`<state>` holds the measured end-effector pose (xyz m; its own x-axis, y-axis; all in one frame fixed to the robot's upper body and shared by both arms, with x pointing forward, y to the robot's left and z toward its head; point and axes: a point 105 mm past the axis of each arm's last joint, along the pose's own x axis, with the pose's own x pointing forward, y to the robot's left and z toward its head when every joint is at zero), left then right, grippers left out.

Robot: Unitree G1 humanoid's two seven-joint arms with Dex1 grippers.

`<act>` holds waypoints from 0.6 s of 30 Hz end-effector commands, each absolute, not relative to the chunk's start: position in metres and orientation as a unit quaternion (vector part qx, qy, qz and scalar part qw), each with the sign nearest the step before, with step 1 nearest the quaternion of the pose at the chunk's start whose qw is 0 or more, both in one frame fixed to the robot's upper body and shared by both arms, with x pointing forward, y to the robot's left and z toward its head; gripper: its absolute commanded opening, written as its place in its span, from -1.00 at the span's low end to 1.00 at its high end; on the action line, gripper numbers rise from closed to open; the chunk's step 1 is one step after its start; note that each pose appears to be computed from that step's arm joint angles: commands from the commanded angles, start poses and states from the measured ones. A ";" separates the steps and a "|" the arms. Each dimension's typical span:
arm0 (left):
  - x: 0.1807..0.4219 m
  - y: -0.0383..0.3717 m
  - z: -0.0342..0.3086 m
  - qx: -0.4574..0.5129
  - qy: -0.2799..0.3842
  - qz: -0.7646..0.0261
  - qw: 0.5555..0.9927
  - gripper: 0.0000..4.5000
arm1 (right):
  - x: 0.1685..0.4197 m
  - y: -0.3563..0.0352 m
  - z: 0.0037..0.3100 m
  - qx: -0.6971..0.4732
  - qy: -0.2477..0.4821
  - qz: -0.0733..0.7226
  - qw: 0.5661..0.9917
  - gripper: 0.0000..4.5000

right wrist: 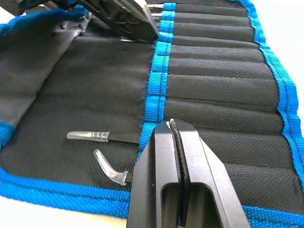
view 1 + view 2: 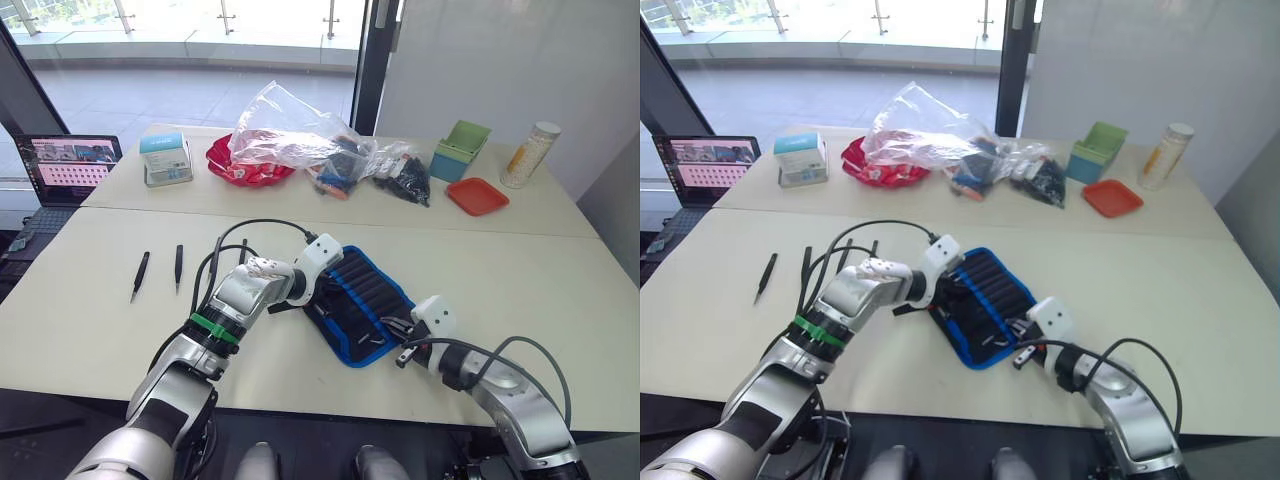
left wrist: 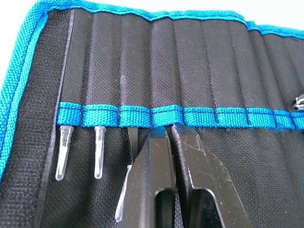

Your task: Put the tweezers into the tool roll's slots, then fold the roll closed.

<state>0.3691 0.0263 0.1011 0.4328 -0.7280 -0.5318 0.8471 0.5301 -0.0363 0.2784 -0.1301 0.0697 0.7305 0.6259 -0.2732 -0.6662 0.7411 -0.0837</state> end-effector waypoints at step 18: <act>0.362 0.101 0.158 0.094 0.153 -0.459 0.870 0.90 | 0.275 -0.125 0.047 -0.073 0.161 0.337 0.925 -1.00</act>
